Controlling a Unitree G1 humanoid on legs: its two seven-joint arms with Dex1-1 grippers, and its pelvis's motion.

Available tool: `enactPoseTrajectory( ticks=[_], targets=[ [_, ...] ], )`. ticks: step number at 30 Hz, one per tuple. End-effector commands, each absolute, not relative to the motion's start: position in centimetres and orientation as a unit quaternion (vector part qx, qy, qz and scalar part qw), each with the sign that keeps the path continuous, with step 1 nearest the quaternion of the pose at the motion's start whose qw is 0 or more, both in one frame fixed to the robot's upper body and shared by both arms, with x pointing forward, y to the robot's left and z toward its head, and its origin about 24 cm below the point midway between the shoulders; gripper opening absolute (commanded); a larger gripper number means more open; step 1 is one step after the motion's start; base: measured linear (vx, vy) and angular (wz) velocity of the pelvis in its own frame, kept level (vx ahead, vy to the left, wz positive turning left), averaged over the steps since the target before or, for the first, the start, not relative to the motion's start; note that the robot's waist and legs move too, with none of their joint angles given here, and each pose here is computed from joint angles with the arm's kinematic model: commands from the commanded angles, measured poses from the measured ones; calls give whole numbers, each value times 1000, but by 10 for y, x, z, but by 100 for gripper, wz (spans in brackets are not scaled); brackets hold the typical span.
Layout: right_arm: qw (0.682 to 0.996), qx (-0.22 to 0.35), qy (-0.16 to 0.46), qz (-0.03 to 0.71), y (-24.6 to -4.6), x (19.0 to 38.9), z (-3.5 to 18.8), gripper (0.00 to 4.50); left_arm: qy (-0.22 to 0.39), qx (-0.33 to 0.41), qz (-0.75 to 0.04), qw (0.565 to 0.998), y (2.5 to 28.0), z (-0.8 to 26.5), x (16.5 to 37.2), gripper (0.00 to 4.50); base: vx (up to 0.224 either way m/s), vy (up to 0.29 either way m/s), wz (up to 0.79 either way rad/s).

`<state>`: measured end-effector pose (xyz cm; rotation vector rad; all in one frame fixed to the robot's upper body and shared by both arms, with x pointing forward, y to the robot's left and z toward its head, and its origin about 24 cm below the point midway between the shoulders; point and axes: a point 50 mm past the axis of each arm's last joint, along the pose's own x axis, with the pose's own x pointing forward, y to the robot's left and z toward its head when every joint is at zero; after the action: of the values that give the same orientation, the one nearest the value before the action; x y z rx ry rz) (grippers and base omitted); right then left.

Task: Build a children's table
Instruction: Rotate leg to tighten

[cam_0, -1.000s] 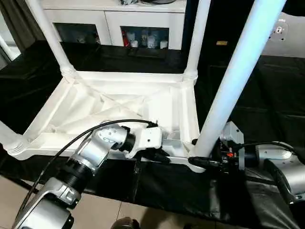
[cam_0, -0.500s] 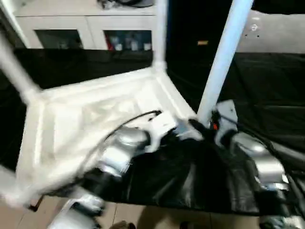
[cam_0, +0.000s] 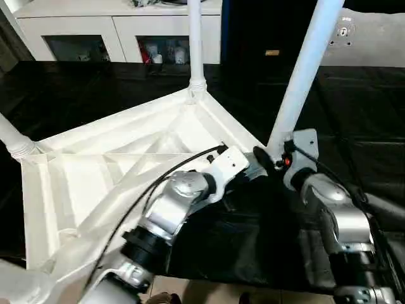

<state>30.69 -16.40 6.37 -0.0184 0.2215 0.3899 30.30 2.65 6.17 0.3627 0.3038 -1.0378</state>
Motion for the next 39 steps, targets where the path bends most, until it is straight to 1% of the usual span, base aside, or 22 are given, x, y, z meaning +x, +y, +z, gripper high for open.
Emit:
enactPoseTrajectory(
  ticks=[1,2,4,7,10,11,12,13,15,18,21,22,24,27,28,31,32,33,36,37,38,39],
  targets=[
    [960,-14,94,263,-153,301,66,418,111,182,-515,830,30,70,304,0,0,0,0],
    [956,-28,87,280,-160,299,68,429,114,186,-521,825,38,70,306,0,0,0,0],
    [954,-36,83,287,-165,298,69,445,115,191,-525,821,41,69,306,0,0,0,0],
    [941,-61,77,325,-185,294,76,445,126,216,-546,799,58,67,309,0,0,0,0],
    [933,-74,78,342,-191,293,78,445,128,230,-563,784,63,66,308,0,0,0,0],
    [921,-93,86,369,-196,290,77,445,128,242,-579,768,68,64,307,0,0,0,0],
    [918,-97,87,374,-197,290,77,445,128,244,-581,766,68,64,307,0,0,0,0],
    [904,-115,96,401,-201,286,77,445,123,256,-601,747,71,63,306,0,0,0,0],
    [887,-121,103,434,-203,282,79,445,127,264,-626,723,74,61,303,0,0,0,0],
    [870,-128,109,463,-205,279,80,445,129,270,-648,700,76,60,299,0,0,0,0],
    [838,-118,127,518,-206,272,81,445,131,273,-681,667,79,59,295,0,0,0,0],
    [825,-117,133,536,-205,269,80,429,129,275,-691,656,80,58,294,0,0,0,0],
    [817,-117,136,547,-204,268,80,411,128,276,-698,648,80,58,293,0,0,0,0],
    [806,-112,143,563,-203,266,77,399,127,278,-712,632,81,57,291,0,0,0,0],
    [804,-109,145,567,-202,266,76,374,127,278,-714,629,81,57,291,0,0,0,0],
    [795,-109,155,577,-201,264,72,365,124,276,-719,625,80,57,290,0,0,0,0],
    [792,-109,159,579,-200,263,71,342,124,276,-720,625,80,57,289,0,0,0,0],
    [787,-109,165,584,-200,262,69,342,124,275,-721,624,81,56,289,0,0,0,0],
    [783,-109,170,588,-200,261,68,319,125,277,-721,623,82,55,290,0,0,0,0],
    [783,-109,170,588,-200,261,68,310,125,277,-721,623,82,55,290,0,0,0,0],
    [783,-108,171,589,-200,261,68,288,125,278,-720,623,82,55,290,0,0,0,0],
    [782,-106,172,589,-201,260,67,288,125,278,-720,624,82,55,290,0,0,0,0]
  ],
)
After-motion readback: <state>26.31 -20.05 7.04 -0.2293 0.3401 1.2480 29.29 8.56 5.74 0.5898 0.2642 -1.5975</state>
